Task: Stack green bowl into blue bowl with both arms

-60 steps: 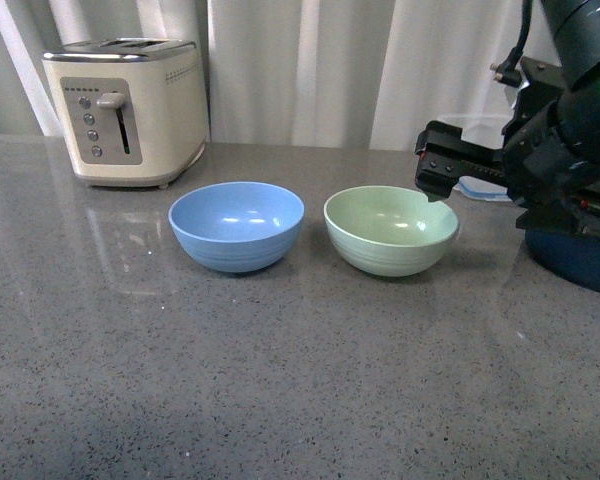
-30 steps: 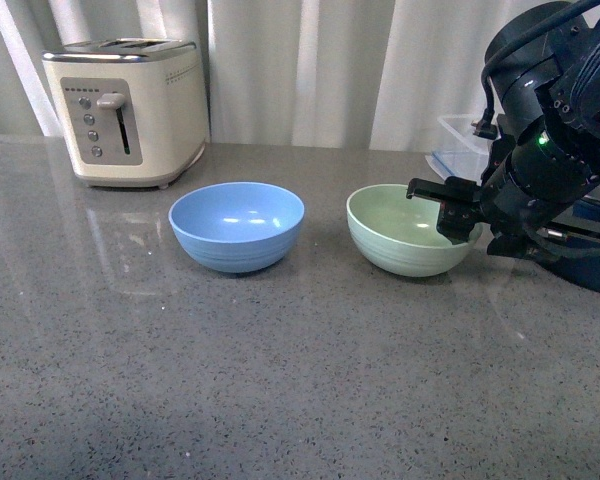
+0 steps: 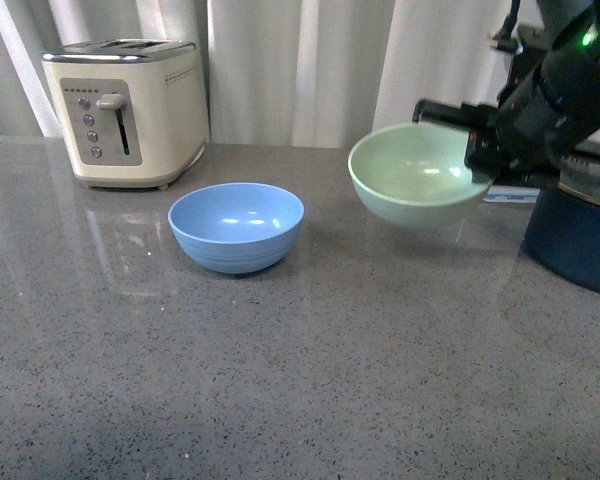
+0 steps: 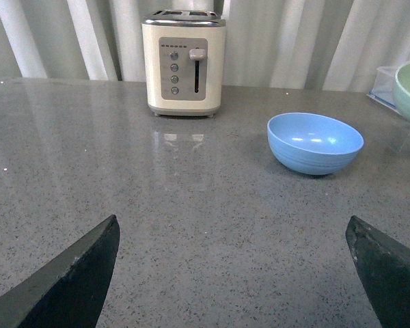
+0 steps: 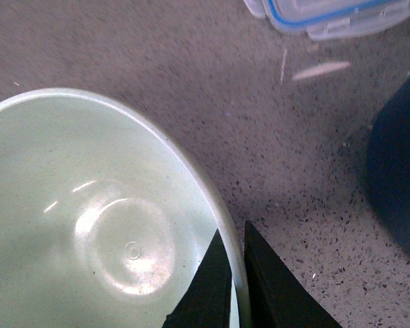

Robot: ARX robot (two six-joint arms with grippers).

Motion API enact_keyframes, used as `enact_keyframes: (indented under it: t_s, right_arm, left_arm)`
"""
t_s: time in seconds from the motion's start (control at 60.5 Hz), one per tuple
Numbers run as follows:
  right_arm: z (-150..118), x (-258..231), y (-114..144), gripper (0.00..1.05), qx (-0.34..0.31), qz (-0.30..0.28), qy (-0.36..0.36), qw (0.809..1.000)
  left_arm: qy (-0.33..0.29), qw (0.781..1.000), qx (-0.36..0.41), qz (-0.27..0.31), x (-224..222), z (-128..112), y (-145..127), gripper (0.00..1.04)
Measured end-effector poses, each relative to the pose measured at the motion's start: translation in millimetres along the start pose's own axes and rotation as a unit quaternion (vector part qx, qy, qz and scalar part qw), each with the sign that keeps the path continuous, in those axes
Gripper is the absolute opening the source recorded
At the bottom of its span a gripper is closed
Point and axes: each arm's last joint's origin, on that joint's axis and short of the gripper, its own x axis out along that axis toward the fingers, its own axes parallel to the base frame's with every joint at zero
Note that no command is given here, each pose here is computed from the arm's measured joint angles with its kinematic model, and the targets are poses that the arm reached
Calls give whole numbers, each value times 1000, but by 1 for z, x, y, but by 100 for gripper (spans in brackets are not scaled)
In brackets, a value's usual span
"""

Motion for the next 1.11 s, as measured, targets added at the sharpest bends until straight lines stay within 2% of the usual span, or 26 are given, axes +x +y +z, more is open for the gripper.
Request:
enact_keyframes:
  t_s: [0.083, 0.165, 0.38, 0.512, 0.744, 0.909, 1.058, 1.107]
  right_arm:
    - [7, -23, 21, 2, -19, 40, -25, 999]
    - [6, -37, 57, 2, -51, 87, -40, 994]
    - [-8, -19, 105, 2, -86, 122, -30, 988]
    - [-15, 8, 116, 2, -93, 102, -16, 990]
    - [-28, 36, 120, 2, -106, 77, 19, 991]
    - [-31, 37, 123, 26, -105, 84, 23, 991]
    - [-19, 15, 123, 49, -85, 117, 3, 989]
    - [-10, -3, 119, 59, -73, 138, -14, 988]
  left_arm:
    - [0, 1000, 0, 0, 0, 0, 0, 98]
    - [0, 1000, 0, 0, 0, 0, 0, 98]
    - [0, 1000, 0, 0, 0, 0, 0, 98]
    - [0, 1000, 0, 0, 0, 0, 0, 98]
    - [0, 1000, 0, 0, 0, 0, 0, 98]
    - [0, 1000, 0, 0, 0, 0, 0, 98]
    - [0, 1000, 0, 0, 0, 0, 0, 98]
    - [0, 1000, 0, 0, 0, 0, 0, 98]
